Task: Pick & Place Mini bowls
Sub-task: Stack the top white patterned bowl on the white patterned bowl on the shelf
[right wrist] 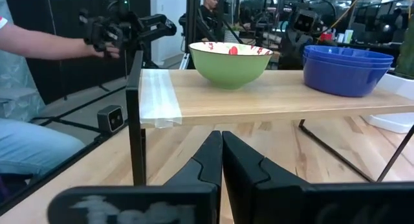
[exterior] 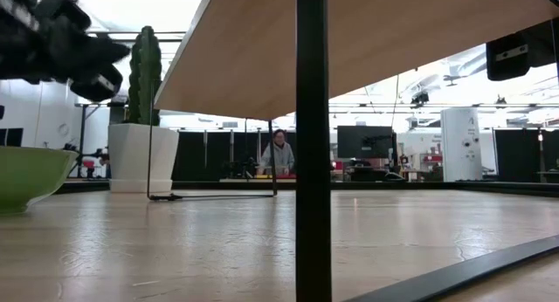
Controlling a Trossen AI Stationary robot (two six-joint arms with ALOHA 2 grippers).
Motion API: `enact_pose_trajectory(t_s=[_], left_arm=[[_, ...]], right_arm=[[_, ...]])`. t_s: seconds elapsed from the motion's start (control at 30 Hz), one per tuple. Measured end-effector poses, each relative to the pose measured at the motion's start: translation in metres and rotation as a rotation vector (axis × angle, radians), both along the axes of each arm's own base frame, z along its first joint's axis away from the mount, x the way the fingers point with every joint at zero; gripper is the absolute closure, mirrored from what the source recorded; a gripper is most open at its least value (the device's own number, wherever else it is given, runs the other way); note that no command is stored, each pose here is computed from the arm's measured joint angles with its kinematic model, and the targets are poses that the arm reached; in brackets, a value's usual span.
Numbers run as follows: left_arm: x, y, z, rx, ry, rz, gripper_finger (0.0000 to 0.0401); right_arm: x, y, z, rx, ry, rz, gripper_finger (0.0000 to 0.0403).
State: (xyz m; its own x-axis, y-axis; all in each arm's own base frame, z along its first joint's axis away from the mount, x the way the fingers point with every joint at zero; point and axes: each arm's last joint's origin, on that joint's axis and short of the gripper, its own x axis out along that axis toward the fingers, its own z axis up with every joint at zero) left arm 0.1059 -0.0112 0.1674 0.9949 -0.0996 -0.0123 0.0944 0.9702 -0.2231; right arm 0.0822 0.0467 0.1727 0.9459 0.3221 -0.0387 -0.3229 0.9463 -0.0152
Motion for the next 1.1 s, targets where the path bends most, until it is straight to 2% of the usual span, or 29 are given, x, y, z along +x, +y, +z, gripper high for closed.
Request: enact_pose_trajectory(t_s=[0.07,0.23,0.37,0.47,0.67,0.73,0.9,1.0,1.1], left_arm=[[0.000,0.000,0.005,-0.177,-0.032,-0.016,0.0401],[-0.002,0.000,0.020,-0.538,-0.154,-0.051,0.0401],[-0.004,0.001,0.028,-0.608,-0.228,-0.071,0.0401],[-0.006,0.001,0.035,-0.702,-0.282,-0.105,0.0401],[-0.013,-0.001,0.059,-0.715,-0.402,-0.206,0.0401],[-0.013,-0.003,0.063,-0.679,-0.394,-0.252,0.0401],[-0.015,-0.003,0.084,-0.594,-0.442,-0.242,0.0401],[-0.008,-0.006,0.093,-0.538,-0.341,-0.215,0.0401],[0.003,-0.009,0.093,-0.554,-0.079,-0.156,0.0401]], right_arm=[[0.000,0.000,0.000,-0.002,-0.001,0.001,0.0394],[0.000,0.000,0.000,0.008,0.003,0.000,0.0394],[0.000,0.000,0.000,-0.002,-0.001,0.000,0.0394],[0.000,0.000,0.000,0.008,0.003,-0.001,0.0394],[0.000,0.000,0.000,0.002,0.001,-0.001,0.0394],[0.000,0.000,0.000,0.008,0.003,-0.001,0.0394],[0.000,0.000,0.000,-0.002,0.000,-0.001,0.0394],[0.000,0.000,0.000,0.008,0.003,-0.001,0.0394],[0.000,0.000,0.000,-0.002,0.000,-0.001,0.0394]])
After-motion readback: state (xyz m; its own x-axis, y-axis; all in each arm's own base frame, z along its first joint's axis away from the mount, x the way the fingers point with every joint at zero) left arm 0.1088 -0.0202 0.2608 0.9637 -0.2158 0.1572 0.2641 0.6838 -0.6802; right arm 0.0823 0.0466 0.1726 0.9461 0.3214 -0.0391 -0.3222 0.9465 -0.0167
